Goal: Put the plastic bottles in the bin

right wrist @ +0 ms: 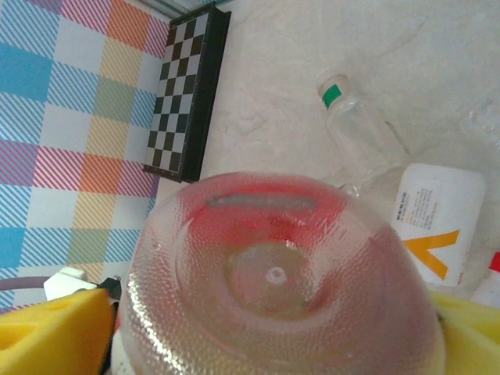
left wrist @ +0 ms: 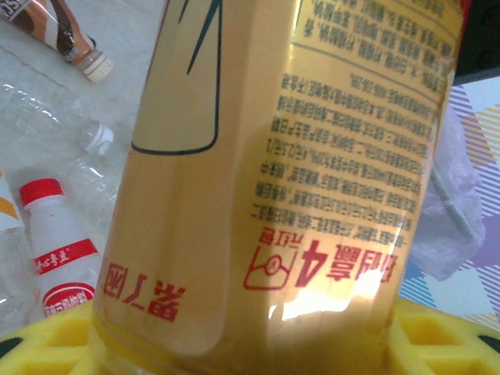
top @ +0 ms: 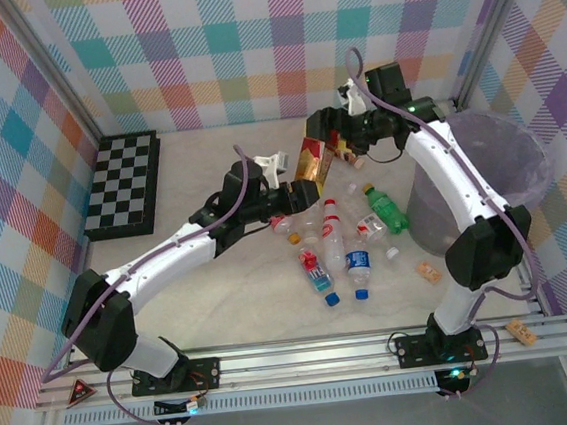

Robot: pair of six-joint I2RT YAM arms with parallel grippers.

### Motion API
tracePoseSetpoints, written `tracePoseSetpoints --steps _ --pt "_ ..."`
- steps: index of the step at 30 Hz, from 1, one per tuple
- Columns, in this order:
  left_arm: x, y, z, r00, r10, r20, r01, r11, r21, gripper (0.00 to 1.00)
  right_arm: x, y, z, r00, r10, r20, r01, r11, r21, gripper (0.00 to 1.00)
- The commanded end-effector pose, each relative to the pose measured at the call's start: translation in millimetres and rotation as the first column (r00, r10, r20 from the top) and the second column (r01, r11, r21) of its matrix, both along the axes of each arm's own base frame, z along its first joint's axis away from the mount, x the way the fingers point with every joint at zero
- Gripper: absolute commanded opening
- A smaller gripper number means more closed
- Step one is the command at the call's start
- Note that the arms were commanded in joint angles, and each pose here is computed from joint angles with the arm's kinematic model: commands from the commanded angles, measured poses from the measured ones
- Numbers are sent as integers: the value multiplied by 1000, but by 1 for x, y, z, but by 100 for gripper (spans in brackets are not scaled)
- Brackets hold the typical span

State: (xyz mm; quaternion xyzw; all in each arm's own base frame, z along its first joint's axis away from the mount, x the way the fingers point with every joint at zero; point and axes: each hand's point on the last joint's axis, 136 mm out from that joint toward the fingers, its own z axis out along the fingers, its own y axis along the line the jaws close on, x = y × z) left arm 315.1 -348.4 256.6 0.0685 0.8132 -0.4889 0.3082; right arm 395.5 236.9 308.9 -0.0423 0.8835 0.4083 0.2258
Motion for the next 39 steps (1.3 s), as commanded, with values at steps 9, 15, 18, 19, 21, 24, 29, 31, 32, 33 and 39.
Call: tracePoseSetpoints --steps 9,15,18,19,21,24,29,31,32,33,39 --pt "6 1 22 998 33 54 -32 999 -22 53 1 6 4 1000 -5 8 5 1000 11 58" --pt "3 7 23 997 43 70 -43 999 -15 99 5 4 22 998 -4 62 4 1000 -3 56" --pt "1 13 22 996 56 76 -56 998 -6 100 8 -1 40 993 -5 121 9 999 -33 56" --pt "0 16 21 995 62 75 -62 998 2 100 9 -4 47 989 -8 148 16 999 -49 56" --pt "0 25 13 993 99 57 -101 994 38 100 9 -10 63 982 -6 187 21 997 -76 54" --pt "1 40 -7 988 154 20 -155 982 107 100 10 -32 83 975 -21 222 52 990 -134 49" --pt "1 58 -43 973 225 -53 -209 954 215 100 9 -91 124 945 -141 297 190 971 -145 44" --pt "-1 62 -58 968 240 -78 -211 940 267 100 7 -125 136 922 -214 323 275 949 -156 42" --pt "-1 64 -64 965 245 -88 -211 935 286 100 6 -140 139 910 -248 332 316 934 -169 41" --pt "-3 66 -69 964 248 -99 -208 930 305 100 3 -159 143 891 -291 349 370 910 -186 41" --pt "-10 69 -96 948 267 -174 -199 922 333 100 -25 -257 157 759 -519 394 628 743 -232 39"
